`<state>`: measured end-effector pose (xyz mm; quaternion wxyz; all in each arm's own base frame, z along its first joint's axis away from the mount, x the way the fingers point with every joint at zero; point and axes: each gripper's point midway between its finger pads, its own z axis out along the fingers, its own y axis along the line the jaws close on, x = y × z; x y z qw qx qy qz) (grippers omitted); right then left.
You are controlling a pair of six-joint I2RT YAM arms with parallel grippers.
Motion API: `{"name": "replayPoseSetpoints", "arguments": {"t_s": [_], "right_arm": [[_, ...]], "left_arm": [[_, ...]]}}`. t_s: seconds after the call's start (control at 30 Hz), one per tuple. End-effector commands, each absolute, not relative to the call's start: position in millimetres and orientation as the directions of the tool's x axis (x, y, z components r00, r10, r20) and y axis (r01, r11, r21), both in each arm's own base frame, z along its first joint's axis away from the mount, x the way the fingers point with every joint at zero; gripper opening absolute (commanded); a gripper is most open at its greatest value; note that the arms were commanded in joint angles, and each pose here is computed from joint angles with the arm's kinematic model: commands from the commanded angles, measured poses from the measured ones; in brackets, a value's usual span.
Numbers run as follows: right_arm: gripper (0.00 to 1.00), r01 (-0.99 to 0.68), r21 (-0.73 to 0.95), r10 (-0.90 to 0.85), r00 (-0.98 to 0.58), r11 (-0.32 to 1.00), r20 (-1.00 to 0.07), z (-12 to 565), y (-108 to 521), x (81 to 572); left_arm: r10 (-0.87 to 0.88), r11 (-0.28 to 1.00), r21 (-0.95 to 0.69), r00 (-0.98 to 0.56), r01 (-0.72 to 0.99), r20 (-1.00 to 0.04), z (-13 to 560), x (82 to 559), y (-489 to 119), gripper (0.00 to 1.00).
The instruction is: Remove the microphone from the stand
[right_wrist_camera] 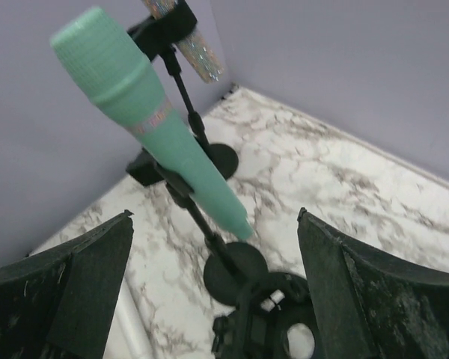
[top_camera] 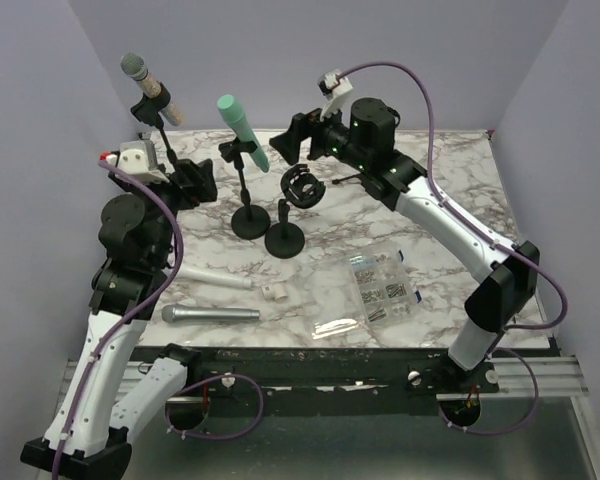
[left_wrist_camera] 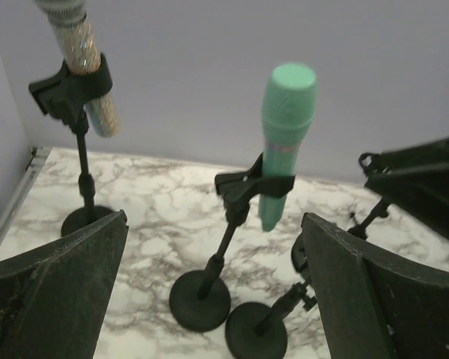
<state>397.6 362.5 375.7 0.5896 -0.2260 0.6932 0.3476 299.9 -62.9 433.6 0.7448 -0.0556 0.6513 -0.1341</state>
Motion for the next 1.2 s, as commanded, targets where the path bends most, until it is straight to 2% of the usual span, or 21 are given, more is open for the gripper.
{"name": "replayPoseSetpoints", "arguments": {"t_s": [0.0,0.23,0.37,0.53,0.63,0.8,0.93,1.03,1.17], "right_arm": [[0.89,-0.779,0.093,0.104,-0.036,0.621,-0.994,418,401,408],[0.90,-0.848,0.003,0.074,0.043,0.529,-0.996,419,454,402],[0.89,-0.853,0.009,0.078,0.038,0.522,-0.996,418,469,406],[0.86,-0.847,0.009,0.076,0.037,0.531,-0.996,407,483,417],[0.84,-0.849,0.013,0.068,0.028,0.528,-0.997,404,487,420],[0.82,-0.843,0.031,0.072,0.010,0.537,-0.997,402,488,422],[0.82,-0.844,0.031,0.081,0.014,0.535,-0.997,404,490,423],[0.81,-0.848,0.033,0.085,0.014,0.529,-0.996,406,492,423],[0.81,-0.850,0.039,0.087,0.008,0.525,-0.996,405,494,424]], "left_arm": [[-0.183,0.983,-0.183,-0.142,-0.012,-0.973,330,293,-45,0.99],[-0.247,0.954,-0.275,-0.203,0.122,-0.948,290,299,-68,0.99],[-0.384,0.870,-0.444,-0.270,0.214,-0.883,292,316,-72,0.99],[-0.514,0.770,-0.550,-0.196,0.324,-0.835,310,341,-59,0.99],[-0.482,0.784,-0.494,-0.134,0.375,-0.866,313,359,-52,0.98],[-0.337,0.809,-0.249,0.073,0.533,-0.939,312,378,-55,0.96],[-0.321,0.759,-0.160,0.149,0.631,-0.935,309,388,-63,0.91],[-0.296,0.731,-0.016,0.296,0.682,-0.908,316,382,-69,0.84],[-0.268,0.668,0.044,0.295,0.743,-0.917,316,395,-81,0.79]]}}
